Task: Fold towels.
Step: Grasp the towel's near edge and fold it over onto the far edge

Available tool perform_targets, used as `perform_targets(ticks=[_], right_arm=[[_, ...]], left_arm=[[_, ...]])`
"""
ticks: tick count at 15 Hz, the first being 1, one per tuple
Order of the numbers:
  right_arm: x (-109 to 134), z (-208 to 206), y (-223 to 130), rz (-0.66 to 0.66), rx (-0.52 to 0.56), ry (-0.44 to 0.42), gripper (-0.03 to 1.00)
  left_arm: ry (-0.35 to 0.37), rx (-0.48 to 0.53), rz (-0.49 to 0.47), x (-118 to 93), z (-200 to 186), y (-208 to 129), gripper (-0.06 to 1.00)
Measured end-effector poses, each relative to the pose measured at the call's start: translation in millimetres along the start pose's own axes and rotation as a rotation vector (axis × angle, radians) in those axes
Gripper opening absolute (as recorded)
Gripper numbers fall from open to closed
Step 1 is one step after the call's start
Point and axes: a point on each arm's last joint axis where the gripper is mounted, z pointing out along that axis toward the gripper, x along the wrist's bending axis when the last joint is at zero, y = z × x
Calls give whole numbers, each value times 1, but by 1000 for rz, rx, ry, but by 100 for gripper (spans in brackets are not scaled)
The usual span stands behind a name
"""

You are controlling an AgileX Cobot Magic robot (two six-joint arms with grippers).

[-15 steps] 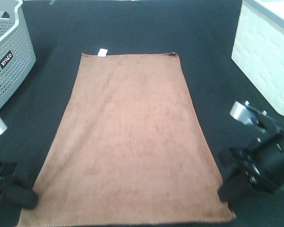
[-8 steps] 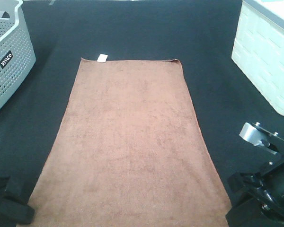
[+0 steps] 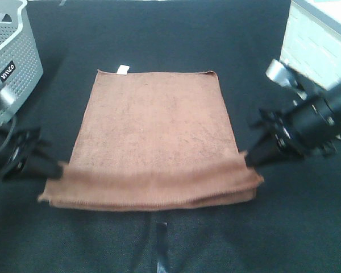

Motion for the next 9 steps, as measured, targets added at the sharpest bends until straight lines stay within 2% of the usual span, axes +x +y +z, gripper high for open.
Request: perform_targets(ticks=[4,7,8,9], right_arm=[[4,4,74,-73,-40,-8,0],[5,10,141,-119,-92,-31,0],[2,15,155,-125,-95,-40,0],[2,15,155,-125,-95,-40,0]], left_arm=[[6,-73,-8,-10,13,65,0],[13,-190,22,-16,26,120,0],[8,-215,33,-18,31,135,0],[8,-215,33,-18,31,135,0]])
